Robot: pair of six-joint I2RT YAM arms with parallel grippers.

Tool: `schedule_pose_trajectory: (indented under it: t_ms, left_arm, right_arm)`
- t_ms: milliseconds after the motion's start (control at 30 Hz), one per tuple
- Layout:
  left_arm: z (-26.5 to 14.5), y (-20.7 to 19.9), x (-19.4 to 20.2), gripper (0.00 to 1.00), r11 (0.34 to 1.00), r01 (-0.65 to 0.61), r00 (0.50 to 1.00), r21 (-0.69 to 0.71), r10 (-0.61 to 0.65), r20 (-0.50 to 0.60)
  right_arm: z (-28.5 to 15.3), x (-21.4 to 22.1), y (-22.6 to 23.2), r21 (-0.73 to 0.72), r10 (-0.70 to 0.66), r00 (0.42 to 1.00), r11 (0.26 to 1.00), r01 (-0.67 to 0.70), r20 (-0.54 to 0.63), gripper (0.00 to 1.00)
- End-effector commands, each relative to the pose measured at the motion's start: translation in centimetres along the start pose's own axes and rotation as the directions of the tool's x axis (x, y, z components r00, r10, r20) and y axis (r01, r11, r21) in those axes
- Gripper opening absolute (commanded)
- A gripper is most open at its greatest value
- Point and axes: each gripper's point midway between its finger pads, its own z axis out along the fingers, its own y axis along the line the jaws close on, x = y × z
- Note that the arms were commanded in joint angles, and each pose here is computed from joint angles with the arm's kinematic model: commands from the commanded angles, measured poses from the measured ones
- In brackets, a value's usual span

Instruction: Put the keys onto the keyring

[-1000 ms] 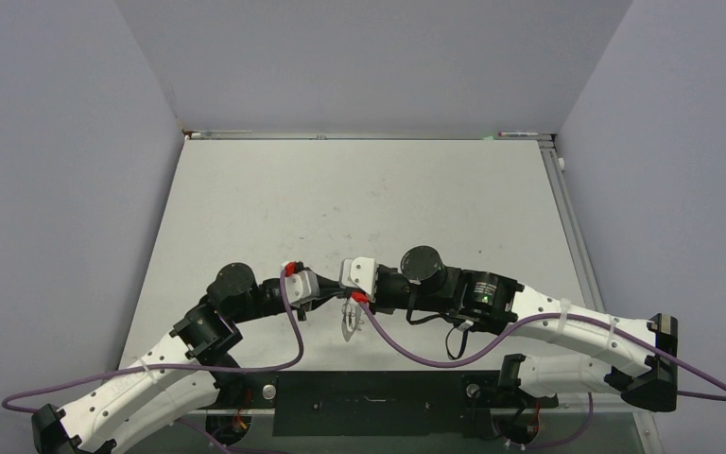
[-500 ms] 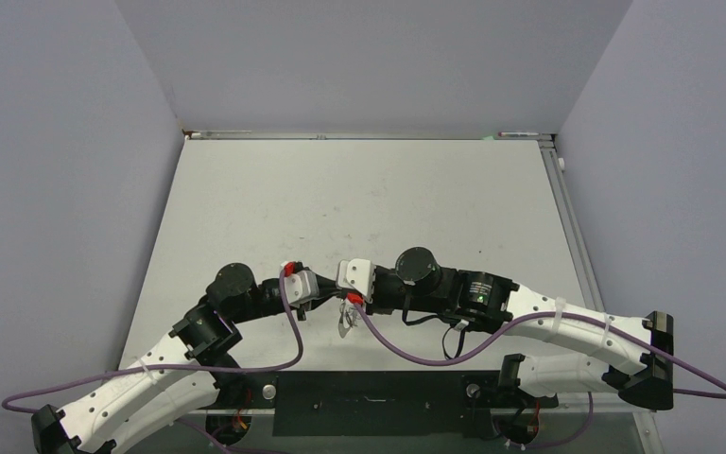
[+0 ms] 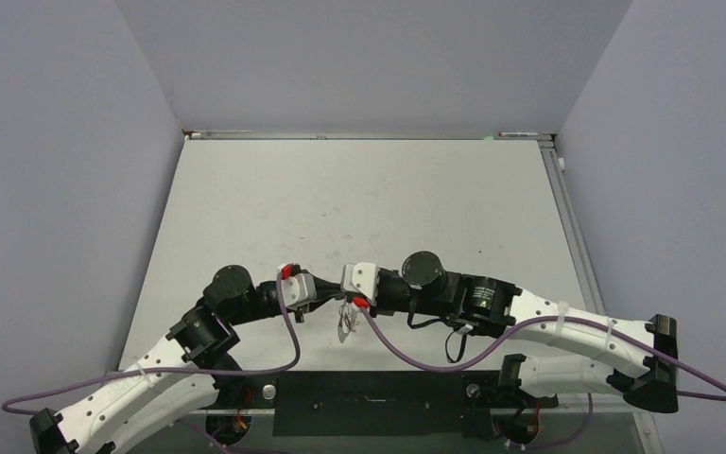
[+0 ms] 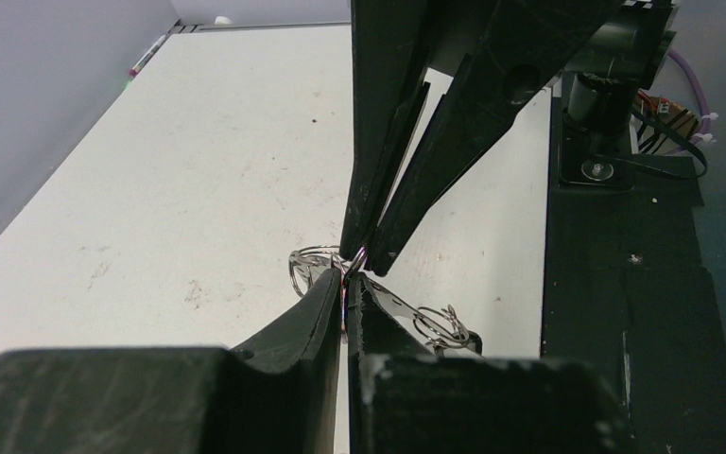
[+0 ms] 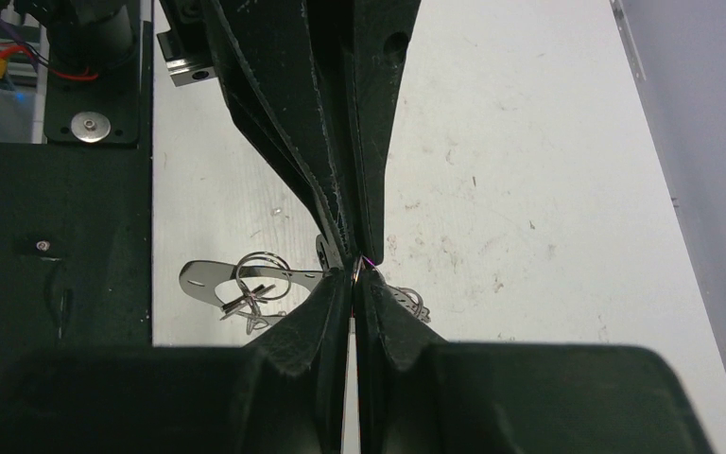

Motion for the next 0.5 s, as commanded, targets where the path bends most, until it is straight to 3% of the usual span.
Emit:
schedule_pose_trajectory:
  t_ms: [0, 167, 467]
  left_arm:
    - [-0.6, -0.2, -5.1, 0.02, 0.995, -0.096, 0.980, 0.005, 0.093, 0.176]
    - [-1.2, -1.0, -6.0, 0.05, 0.993, -0.116, 0.967, 0.031, 0.106, 0.232]
    - [-1.0, -1.6, -6.0, 0.07, 0.991, -0.114, 0.967, 0.068, 0.095, 0.236]
  right_arm:
    - [-1.0, -3.4, 0.5, -0.027, -0.011, 0.987, 1.000, 0.015, 0.160, 0.05]
    - [-1.7, -4.6, 1.0, -0.045, -0.010, 0.973, 0.999, 0.021, 0.230, 0.05]
    - [-1.7, -5.8, 1.8, -0.086, 0.000, 0.955, 0.996, 0.027, 0.295, 0.05]
